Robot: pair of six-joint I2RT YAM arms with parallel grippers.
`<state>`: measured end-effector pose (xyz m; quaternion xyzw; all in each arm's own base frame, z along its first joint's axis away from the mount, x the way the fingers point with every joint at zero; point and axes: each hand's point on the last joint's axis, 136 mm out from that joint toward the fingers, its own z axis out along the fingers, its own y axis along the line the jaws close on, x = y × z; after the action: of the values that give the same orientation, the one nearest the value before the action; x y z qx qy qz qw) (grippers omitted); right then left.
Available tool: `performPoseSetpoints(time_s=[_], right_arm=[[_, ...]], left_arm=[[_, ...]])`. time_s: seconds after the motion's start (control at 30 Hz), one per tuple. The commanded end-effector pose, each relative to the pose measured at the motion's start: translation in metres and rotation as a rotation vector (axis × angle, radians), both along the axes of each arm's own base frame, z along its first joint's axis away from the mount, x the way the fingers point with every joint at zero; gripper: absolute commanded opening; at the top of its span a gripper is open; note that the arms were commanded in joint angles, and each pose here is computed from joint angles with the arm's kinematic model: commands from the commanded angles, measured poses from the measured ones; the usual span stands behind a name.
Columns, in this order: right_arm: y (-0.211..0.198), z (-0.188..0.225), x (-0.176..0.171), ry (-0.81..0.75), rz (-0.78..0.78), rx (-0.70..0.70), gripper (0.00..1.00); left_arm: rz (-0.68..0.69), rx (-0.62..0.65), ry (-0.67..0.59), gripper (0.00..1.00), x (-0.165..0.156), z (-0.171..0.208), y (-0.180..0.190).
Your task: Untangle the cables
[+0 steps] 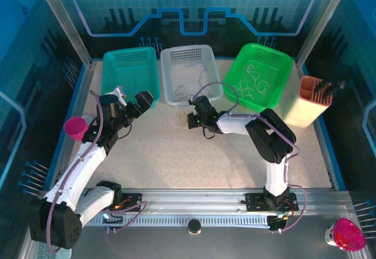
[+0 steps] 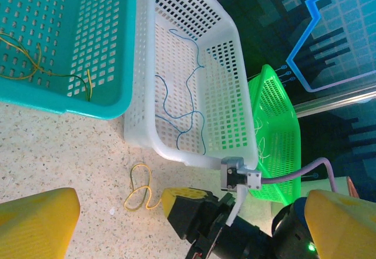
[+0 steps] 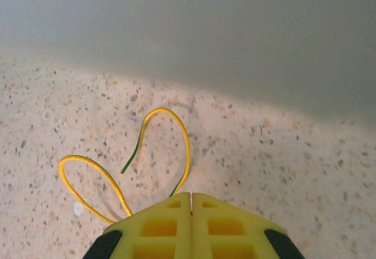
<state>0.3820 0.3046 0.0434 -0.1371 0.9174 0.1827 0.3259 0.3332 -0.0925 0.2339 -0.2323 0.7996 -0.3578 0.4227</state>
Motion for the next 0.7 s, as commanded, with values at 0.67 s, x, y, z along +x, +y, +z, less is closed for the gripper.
performPoseSetpoints(time_s=[0.67], right_arm=[[-0.011, 0.185, -0.053, -0.242, 0.247, 0.122, 0.00]], left_arm=[[-0.404, 0.132, -0.199, 0.95, -0.024, 0.033, -0.078]])
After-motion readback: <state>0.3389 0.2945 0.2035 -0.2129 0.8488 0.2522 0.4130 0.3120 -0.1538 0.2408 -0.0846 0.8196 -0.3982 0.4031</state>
